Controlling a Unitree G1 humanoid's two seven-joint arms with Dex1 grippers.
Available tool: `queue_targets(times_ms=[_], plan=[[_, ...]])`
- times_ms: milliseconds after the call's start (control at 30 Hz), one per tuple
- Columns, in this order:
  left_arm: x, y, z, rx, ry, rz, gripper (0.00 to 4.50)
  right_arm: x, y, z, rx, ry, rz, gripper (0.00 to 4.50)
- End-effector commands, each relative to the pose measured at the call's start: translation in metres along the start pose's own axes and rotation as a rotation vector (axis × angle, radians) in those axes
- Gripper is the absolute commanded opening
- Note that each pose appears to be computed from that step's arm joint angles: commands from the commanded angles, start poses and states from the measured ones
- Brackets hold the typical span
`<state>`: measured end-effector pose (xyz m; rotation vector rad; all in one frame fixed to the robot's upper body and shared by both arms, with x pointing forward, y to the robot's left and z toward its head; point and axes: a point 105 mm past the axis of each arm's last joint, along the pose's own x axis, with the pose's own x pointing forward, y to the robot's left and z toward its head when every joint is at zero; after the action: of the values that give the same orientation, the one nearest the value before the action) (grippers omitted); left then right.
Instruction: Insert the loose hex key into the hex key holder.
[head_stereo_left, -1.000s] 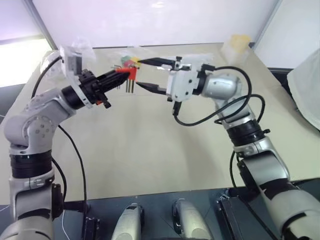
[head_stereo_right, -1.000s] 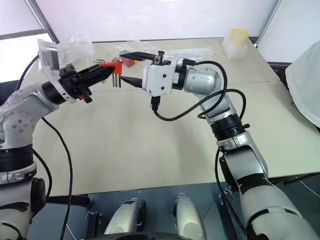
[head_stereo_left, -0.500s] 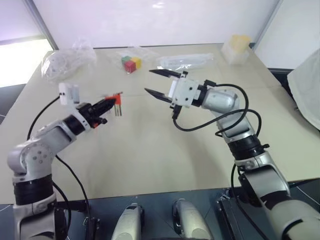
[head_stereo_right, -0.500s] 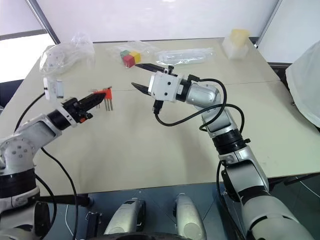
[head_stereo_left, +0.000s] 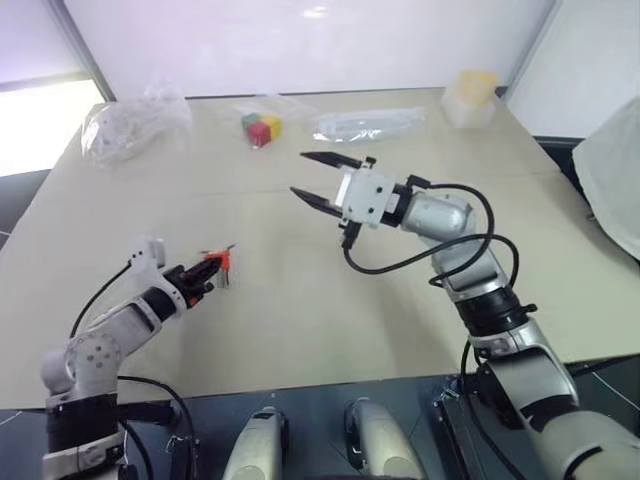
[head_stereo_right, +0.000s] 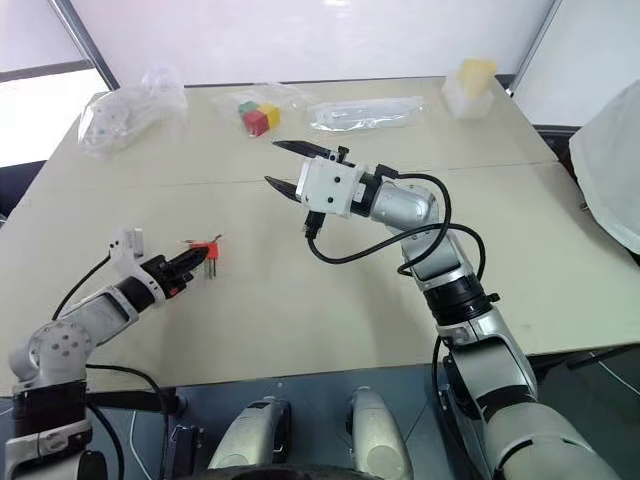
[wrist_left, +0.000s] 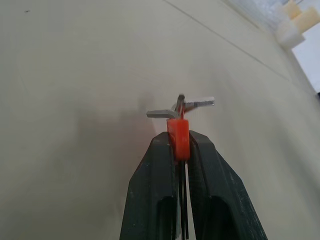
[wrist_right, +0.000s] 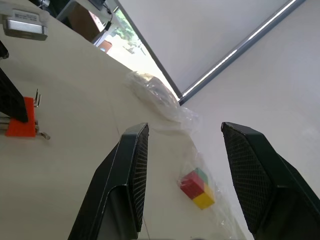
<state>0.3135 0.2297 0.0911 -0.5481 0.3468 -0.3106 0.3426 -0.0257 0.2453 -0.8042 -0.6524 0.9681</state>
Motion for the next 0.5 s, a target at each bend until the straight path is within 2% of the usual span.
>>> queue_targets(times_ms=[33, 233, 267, 500], plan=[[-0.011, 0.021, 0.002, 0.033, -0.004, 0.091, 1.17, 0.0, -0.005, 0.013, -0.028, -0.035, -0.027, 2.41], [-0.022, 0.023, 0.003, 0.042, -0.016, 0.099, 4.18, 0.0, -0.001, 0.014, -0.012, -0.035, -0.019, 2.41], [-0.023, 0.022, 0.004, 0.046, -0.019, 0.1, 4.44, 0.0, -0.001, 0.014, -0.009, -0.034, -0.017, 2.41], [-0.049, -0.004, 0.038, 0.256, -0.107, 0.064, 4.44, -0.007, 0.003, 0.005, 0.056, 0.0, 0.068, 2.41]])
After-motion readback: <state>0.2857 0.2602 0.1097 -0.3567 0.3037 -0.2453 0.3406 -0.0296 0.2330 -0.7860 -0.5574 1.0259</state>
